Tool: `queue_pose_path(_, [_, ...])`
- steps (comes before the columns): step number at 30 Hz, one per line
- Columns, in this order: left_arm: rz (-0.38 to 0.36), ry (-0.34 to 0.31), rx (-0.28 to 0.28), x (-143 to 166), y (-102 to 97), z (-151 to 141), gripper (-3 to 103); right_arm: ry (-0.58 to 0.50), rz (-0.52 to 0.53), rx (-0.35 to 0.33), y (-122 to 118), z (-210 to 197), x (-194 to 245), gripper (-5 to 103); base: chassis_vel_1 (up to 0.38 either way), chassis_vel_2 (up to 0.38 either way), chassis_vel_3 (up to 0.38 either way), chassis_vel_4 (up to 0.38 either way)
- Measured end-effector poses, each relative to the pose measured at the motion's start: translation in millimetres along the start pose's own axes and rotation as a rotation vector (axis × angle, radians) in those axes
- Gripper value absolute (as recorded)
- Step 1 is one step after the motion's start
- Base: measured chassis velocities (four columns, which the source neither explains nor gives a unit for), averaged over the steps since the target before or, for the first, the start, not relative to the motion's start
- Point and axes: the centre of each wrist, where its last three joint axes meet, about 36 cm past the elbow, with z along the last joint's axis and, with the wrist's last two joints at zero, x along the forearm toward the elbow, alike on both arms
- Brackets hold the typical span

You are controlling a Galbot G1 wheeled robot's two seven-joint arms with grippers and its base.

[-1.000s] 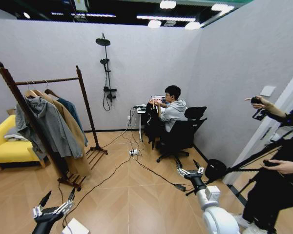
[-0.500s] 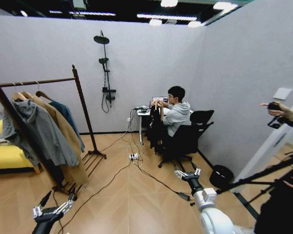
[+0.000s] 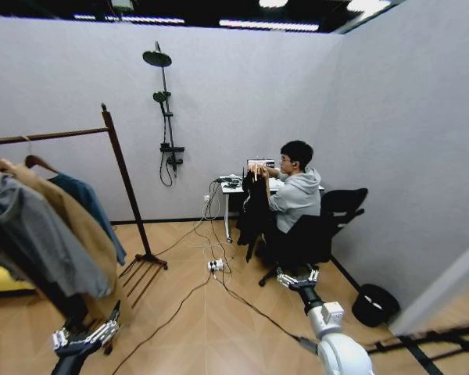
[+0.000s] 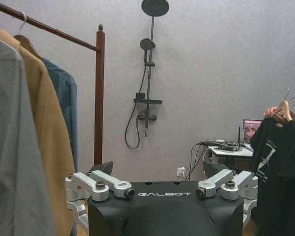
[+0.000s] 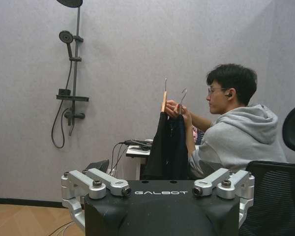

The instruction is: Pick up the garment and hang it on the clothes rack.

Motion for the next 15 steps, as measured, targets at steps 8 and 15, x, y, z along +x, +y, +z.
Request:
queue_pose_path(8, [0.0, 0.0, 0.0, 0.0, 0.0, 0.0, 100, -0.003, 0.004, 0.006, -6.4, 7.9, -5.5, 100, -0.34, 0.343, 0.338, -0.346])
queue_pose_path(15, [0.0, 0.0, 0.0, 0.0, 0.0, 0.0, 100, -0.01, 0.007, 0.005, -6.5, 9.7, -8.2, 100, -0.347, 0.355, 0.348, -0.363])
